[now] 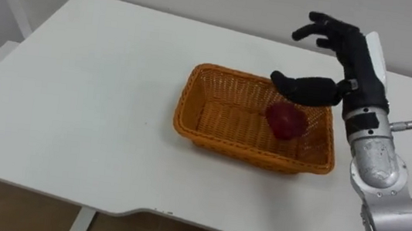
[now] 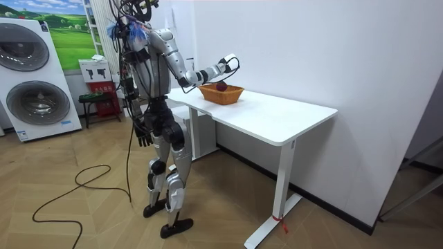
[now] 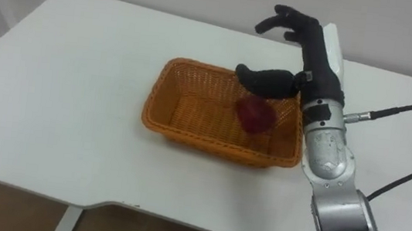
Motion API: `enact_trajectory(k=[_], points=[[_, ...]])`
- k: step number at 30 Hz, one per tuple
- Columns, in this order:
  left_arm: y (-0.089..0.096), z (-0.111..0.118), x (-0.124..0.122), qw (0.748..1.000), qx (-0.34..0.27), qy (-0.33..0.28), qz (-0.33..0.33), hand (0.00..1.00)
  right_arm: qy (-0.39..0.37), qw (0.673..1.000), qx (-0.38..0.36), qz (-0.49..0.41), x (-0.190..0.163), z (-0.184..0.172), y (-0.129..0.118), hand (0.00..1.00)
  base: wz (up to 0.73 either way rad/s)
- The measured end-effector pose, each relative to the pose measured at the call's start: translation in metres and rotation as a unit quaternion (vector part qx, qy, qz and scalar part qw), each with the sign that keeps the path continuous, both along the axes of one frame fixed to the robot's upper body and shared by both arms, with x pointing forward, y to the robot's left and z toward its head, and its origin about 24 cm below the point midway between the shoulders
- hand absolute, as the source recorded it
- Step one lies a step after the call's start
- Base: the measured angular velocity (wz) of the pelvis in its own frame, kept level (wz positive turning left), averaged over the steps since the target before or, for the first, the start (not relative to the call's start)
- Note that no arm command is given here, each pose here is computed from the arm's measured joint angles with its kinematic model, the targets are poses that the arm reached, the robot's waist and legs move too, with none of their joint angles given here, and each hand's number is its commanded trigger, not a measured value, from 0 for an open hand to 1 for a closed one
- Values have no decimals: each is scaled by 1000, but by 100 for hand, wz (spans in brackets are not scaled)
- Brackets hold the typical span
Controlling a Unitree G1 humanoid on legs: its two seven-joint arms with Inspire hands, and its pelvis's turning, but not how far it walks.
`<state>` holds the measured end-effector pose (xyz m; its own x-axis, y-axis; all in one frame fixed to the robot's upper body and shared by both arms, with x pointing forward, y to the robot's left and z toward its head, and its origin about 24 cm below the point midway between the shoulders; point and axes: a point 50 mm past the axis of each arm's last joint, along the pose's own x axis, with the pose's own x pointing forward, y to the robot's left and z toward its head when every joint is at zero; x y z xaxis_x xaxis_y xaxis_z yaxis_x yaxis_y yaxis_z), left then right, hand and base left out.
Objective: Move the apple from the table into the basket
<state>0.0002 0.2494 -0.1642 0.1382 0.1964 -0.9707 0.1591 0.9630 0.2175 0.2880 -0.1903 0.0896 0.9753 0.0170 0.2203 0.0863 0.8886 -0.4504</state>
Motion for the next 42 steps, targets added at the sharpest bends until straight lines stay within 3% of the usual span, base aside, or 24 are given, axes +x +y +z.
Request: enact_trajectory(k=[16,22,25,30,37,40,42], points=[[1,0,-1,1000,3,0,1,0,-5,1000,-3,-13,0,1,-3,0,0],[2,1,-2,1000,8,-5,4,0,-62,994,17,-84,-2,16,-24,0,1],[5,2,-7,1000,17,-6,19,0,-125,981,31,-147,-9,38,-45,0,-5],[9,4,-31,998,37,12,43,0,-239,922,55,-298,-34,67,-98,0,0],[16,8,-44,994,75,16,73,0,-273,816,91,-502,-84,56,-165,0,-8],[20,10,-42,993,82,6,84,0,-272,747,143,-590,-114,44,-195,0,-11],[21,10,-39,992,89,-1,90,0,-259,687,231,-639,-132,29,-215,0,-12]])
